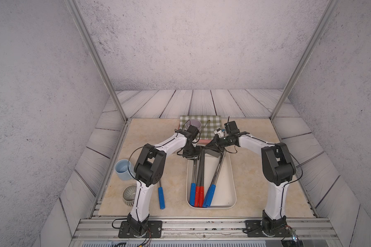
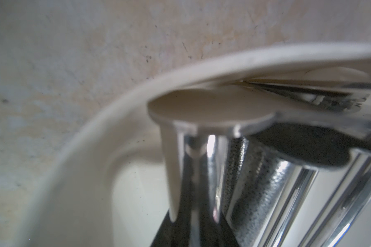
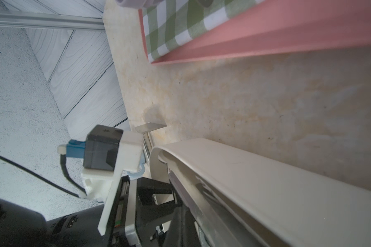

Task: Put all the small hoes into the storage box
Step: Adjust the hoe at the center of the board.

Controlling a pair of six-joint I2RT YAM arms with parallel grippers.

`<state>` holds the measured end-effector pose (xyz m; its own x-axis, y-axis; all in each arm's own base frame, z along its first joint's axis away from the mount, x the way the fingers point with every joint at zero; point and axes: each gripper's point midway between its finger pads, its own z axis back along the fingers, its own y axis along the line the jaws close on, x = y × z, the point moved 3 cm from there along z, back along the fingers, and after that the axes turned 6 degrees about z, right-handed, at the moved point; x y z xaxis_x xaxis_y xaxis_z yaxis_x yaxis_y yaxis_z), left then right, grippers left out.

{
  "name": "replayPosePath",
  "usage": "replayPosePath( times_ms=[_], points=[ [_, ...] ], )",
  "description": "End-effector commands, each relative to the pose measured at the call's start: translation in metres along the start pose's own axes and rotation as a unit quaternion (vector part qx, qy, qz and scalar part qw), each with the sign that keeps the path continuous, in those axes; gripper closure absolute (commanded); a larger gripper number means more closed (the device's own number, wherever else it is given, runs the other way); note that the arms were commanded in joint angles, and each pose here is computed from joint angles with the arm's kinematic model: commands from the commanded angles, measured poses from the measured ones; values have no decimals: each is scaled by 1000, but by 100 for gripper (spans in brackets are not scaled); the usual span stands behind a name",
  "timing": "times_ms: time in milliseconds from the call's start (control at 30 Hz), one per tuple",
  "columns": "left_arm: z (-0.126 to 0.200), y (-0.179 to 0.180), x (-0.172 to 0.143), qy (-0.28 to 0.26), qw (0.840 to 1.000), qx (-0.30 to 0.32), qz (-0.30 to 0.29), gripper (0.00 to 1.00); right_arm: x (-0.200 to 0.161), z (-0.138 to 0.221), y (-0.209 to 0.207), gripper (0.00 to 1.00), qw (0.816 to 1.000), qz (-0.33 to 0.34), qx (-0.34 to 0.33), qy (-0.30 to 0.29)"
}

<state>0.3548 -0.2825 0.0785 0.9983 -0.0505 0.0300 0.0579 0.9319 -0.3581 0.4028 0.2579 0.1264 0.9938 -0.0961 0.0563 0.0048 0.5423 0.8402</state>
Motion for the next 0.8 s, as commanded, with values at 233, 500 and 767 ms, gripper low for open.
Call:
replayPosePath(
  times_ms=[233,500,767],
  points=[
    [-35,48,-22,61,993,102,-19,100,-17,-12,-24,100,999,-33,2,20],
    [-18,42,-16,41,994,94,-30,100,-12,-3,-5,100,1000,-8,7,19],
    [8,34,-7,18,994,95,-40,72,-8,26,37,98,999,42,9,1]
  ],
)
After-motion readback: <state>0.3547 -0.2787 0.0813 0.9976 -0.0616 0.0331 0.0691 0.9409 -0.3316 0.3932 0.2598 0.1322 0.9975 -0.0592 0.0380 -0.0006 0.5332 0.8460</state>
